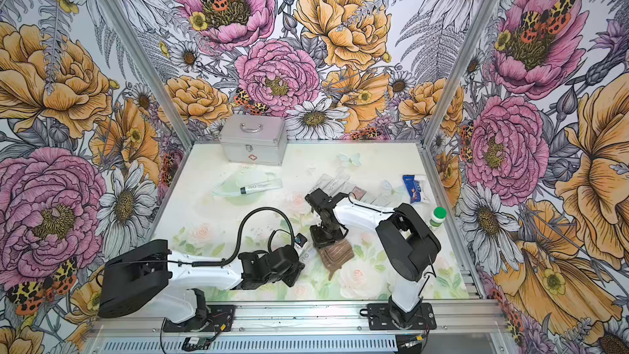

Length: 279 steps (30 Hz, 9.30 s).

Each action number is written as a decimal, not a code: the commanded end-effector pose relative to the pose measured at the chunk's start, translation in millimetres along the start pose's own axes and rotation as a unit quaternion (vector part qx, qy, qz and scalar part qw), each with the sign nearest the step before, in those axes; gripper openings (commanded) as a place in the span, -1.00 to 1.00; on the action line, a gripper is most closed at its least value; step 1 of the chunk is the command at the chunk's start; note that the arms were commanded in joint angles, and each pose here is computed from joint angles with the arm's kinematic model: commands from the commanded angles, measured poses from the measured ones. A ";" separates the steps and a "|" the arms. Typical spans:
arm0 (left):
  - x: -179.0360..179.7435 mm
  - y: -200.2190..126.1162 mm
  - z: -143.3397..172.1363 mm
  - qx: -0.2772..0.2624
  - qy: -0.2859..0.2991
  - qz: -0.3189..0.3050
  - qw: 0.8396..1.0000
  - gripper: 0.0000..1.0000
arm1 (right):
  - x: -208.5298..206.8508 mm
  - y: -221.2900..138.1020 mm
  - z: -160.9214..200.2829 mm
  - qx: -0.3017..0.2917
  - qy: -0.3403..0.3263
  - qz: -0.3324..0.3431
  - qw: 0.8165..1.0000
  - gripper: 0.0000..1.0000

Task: Wipe the surface of the toothpaste tube
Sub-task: Wipe the dirt from the toothpaste tube, then move the toothpaste to the center of the board.

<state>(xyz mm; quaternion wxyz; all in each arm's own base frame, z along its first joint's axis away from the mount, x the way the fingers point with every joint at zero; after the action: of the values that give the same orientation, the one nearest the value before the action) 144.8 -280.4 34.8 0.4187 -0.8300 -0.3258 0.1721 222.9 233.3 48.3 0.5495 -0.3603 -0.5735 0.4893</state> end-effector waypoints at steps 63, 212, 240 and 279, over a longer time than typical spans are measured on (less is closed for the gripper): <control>11.9 1.9 9.3 0.007 -0.005 -0.019 1.000 -0.52 | -47.7 22.7 -37.6 0.018 0.021 0.107 0.994 -1.00; 76.8 -22.6 1.7 0.018 -0.104 -0.112 0.988 -0.45 | -40.7 7.0 9.1 0.009 0.020 0.076 0.997 -1.00; 180.0 82.1 -106.1 0.045 -0.151 -0.072 0.985 -0.37 | -5.2 0.9 31.5 -0.010 -0.018 0.060 0.998 -1.00; 361.7 -13.1 -103.7 -0.012 -0.341 -0.159 0.926 0.80 | -6.5 -4.6 36.8 -0.014 -0.017 0.056 0.998 -1.00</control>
<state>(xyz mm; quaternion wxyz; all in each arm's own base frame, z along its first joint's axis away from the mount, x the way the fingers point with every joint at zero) 466.7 -95.9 117.4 0.2871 -0.6765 -0.5837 0.3452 188.4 221.7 46.6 0.5079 -0.3842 -0.5619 0.5279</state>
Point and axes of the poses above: each gripper's point midway between its finger pads, its own y axis out along the fingers, its own x axis along the line the jaws close on, z = x × y, the point moved 2 cm from there along -y, back along the fingers, and after that the axes turned 9 degrees about y, right-handed, at the moved point
